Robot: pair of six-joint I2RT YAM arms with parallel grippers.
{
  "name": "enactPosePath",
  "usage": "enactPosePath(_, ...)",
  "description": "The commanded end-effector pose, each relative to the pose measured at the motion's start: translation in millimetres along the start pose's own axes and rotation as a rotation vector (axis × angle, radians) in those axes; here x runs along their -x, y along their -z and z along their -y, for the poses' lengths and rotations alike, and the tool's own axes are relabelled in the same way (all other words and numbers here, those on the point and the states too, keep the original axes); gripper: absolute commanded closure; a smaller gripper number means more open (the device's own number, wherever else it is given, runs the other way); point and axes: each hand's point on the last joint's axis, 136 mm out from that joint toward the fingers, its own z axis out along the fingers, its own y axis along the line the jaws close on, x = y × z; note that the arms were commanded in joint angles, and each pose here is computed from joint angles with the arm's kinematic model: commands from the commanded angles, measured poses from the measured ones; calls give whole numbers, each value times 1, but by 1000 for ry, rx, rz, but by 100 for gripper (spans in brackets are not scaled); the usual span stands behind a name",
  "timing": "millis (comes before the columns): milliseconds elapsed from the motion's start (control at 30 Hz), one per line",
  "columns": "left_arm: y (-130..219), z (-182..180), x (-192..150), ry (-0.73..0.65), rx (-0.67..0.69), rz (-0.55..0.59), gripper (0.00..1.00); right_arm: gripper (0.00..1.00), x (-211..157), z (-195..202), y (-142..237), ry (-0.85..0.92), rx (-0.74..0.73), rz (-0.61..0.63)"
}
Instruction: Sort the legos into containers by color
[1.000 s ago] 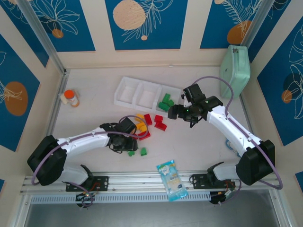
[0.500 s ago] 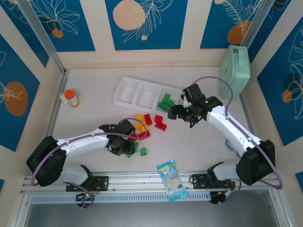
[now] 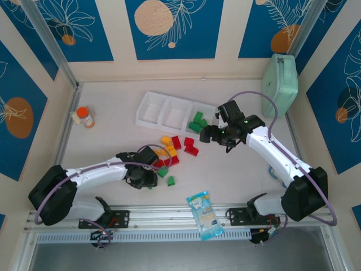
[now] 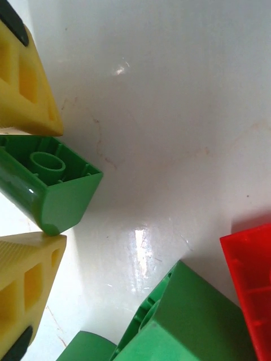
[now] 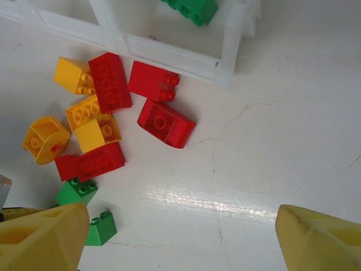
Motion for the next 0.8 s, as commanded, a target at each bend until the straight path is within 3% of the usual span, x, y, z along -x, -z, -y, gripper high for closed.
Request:
enactPosePath(0, -5, -5, -3, 10, 11, 8, 52, 14, -8, 2, 4, -4, -7, -11)
enactPosePath(200, -7, -7, 0, 27, 20, 27, 35, 14, -10, 3, 5, -3, -11, -14)
enactPosePath(267, -8, -6, 2, 24, 21, 31, 35, 13, -11, 3, 4, -4, -11, -16)
enactPosePath(767, -6, -11, -5, 41, 33, 9, 49, 13, -18, 10, 7, -12, -27, -14)
